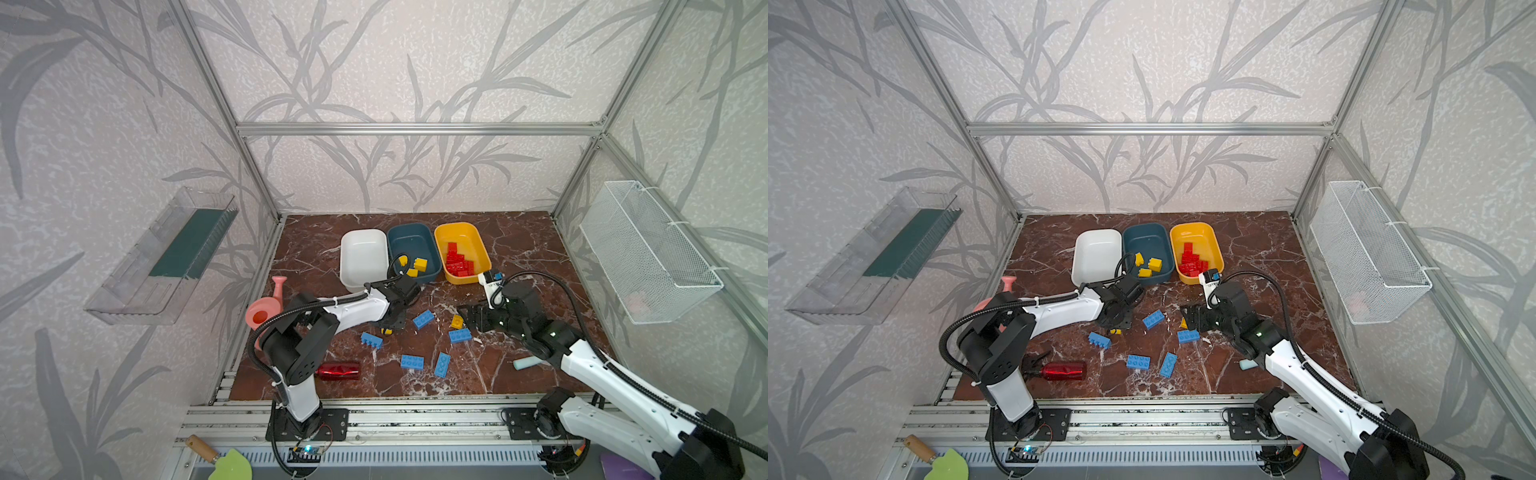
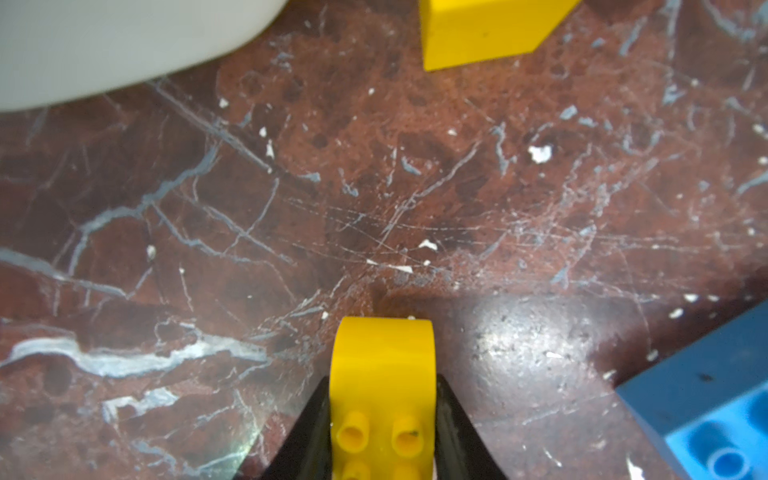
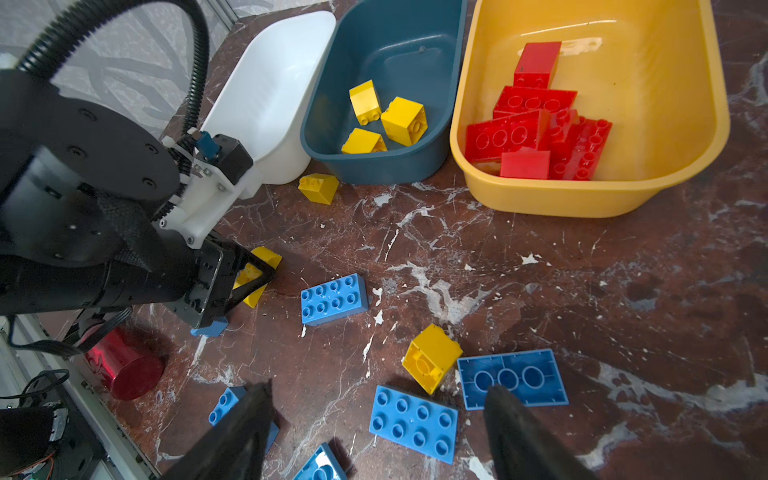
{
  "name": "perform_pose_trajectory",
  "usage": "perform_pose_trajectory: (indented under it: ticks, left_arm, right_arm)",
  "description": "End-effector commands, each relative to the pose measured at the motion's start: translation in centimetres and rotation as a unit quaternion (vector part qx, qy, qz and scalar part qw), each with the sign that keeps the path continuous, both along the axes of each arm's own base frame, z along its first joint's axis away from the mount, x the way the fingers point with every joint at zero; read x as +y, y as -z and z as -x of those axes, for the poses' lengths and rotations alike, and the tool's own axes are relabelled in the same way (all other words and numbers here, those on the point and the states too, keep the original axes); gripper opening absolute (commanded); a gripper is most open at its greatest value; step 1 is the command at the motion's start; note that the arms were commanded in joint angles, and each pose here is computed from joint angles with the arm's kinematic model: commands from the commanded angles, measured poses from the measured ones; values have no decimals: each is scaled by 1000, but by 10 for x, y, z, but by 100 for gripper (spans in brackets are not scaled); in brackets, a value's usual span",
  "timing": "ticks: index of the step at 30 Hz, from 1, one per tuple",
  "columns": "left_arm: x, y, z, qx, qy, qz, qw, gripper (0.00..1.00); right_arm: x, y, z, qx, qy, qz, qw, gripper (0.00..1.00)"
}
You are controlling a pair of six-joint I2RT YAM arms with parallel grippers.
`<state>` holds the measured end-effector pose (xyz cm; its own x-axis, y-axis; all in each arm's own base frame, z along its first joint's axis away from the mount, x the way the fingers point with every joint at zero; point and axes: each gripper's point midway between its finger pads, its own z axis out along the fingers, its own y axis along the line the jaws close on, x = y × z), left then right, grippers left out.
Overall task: Sort the legos into containers by color
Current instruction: 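Grasp a curved yellow brick with the left gripper while the right withdraws, then carry the curved yellow brick over the teal tub and open the left gripper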
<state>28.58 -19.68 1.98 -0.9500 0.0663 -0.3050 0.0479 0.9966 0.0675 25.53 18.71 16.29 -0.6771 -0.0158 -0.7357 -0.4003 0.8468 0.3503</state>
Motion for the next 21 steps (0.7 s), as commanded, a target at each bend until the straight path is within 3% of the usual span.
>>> perform_pose_trajectory:
  ticks: [1,10,21]
  left_arm:
    - [3,-1,4,1,-8,5,1000,30]
    - [-10,-60,-15,-55,-6,41,998,29]
    - [-46,-141,-88,-120,15,77,990,29]
  right_arm:
    - [-1,5,7,10,-8,4,1000,81]
    - [0,7,11,17,-13,3,1000,81]
    - [0,19,18,28,-17,4,999,81]
